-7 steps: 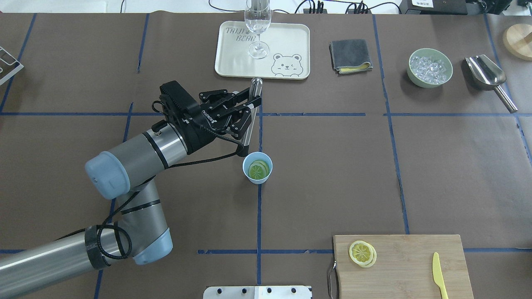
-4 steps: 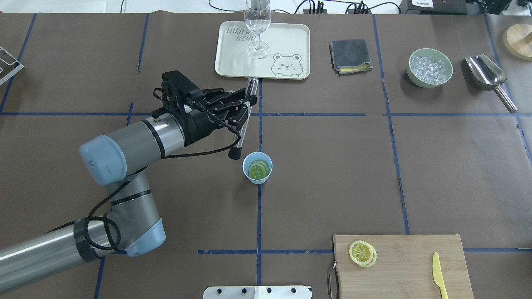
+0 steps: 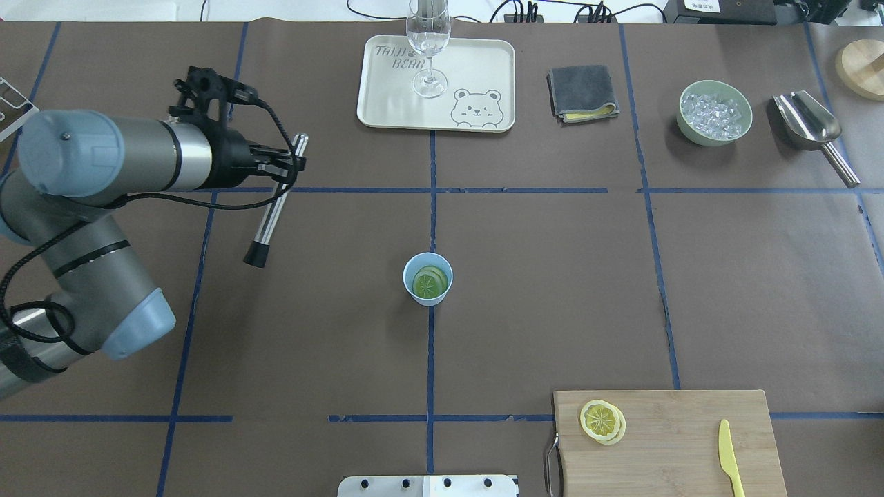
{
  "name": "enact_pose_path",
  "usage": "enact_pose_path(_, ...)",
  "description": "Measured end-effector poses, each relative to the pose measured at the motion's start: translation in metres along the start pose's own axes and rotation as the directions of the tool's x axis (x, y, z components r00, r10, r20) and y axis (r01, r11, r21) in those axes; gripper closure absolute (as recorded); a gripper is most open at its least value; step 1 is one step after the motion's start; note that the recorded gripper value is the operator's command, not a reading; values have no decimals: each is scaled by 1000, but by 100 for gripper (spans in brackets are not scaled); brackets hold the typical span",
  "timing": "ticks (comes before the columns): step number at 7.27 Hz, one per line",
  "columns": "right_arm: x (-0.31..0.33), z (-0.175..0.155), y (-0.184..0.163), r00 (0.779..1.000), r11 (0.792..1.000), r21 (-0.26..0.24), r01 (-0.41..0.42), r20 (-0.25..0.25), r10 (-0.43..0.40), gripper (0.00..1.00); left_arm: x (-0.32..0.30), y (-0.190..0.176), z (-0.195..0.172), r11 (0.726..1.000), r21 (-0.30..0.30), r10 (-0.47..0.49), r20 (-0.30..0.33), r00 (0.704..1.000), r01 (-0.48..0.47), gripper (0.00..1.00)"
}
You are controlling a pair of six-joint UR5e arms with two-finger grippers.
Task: Squeeze lemon into cup
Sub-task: 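Raise the muddler out of the cup and carry it back with the left gripper, then set the muddler down on the table, open the left gripper and withdraw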
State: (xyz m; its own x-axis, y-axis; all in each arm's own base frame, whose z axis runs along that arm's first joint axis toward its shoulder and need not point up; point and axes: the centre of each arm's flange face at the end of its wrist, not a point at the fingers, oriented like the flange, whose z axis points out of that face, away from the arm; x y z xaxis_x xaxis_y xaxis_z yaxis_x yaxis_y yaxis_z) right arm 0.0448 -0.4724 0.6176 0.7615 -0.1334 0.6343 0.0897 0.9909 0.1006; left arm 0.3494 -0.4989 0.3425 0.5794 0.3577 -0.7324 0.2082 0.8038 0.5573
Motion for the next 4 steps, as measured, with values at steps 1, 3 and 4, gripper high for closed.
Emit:
enact_pose_path(1, 1, 1, 0, 1000, 1000, -3, -3, 0, 3, 0, -41, 20, 1, 999, -34, -25, 67, 997, 27, 100)
enact_pose_path(3, 2, 3, 1, 1000, 1000, -6, -5, 1, 5, 0, -99, 61, 3, 993, -98, -50, 168, 984, 67, 100)
enact_pose_path(4, 3, 4, 1, 1000, 1000, -8, -7, 1, 7, 0, -118, 77, 5, 987, -136, -59, 218, 974, 90, 100)
